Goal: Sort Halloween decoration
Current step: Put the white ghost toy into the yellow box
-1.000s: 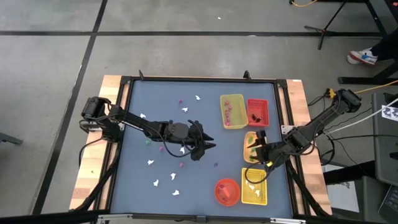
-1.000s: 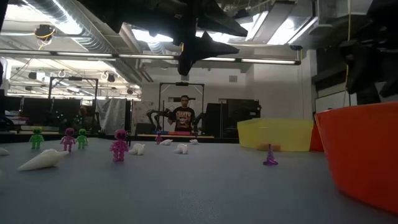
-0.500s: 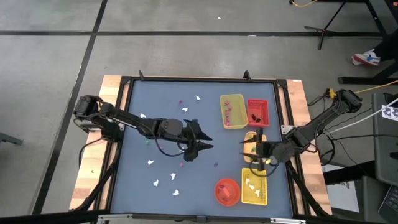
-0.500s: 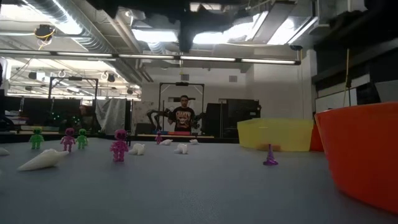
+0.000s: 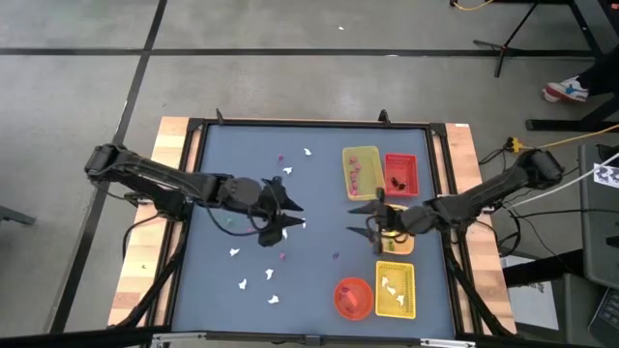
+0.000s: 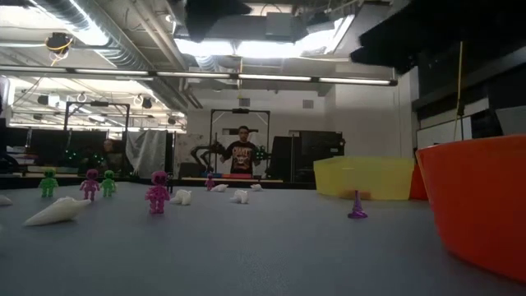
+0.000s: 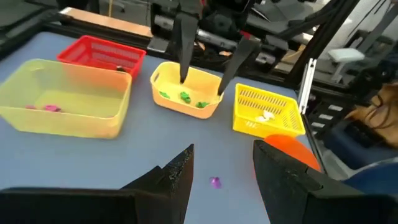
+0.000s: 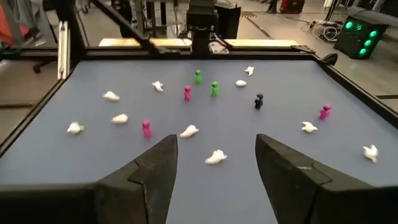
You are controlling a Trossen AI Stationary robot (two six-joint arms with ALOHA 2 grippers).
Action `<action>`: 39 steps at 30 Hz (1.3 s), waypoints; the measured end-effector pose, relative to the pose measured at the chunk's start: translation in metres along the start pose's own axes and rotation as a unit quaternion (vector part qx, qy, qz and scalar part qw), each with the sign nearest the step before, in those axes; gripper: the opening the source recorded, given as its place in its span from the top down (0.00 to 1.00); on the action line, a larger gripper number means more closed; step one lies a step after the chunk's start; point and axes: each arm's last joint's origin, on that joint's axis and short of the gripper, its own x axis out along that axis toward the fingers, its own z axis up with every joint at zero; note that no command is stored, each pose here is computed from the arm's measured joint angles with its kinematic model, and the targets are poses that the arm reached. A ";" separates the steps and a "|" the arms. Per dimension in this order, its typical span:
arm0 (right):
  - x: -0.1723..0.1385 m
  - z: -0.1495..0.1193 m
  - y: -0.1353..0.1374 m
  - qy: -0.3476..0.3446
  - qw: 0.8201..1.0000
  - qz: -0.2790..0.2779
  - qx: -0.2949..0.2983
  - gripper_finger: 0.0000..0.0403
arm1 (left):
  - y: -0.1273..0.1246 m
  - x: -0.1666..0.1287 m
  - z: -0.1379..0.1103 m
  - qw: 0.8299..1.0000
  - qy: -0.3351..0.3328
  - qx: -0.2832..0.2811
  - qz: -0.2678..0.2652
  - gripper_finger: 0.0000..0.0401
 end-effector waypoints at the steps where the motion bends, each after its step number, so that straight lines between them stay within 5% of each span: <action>1: 0.006 -0.002 -0.001 -0.004 1.000 -0.004 0.003 0.47 | -0.001 -0.004 0.001 1.000 0.001 0.002 0.004 0.63; 16: 0.097 -0.012 0.000 -0.004 0.998 -0.055 0.021 0.47 | 0.001 -0.047 0.000 0.997 0.027 0.020 0.065 0.63; 30: 0.165 -0.032 0.014 0.113 0.988 -0.103 -0.029 0.47 | 0.003 -0.048 -0.004 0.996 0.049 0.024 0.073 0.63; 39: 0.180 -0.054 0.000 0.137 0.984 -0.102 0.047 0.47 | 0.003 -0.048 -0.005 0.995 0.055 0.025 0.074 0.63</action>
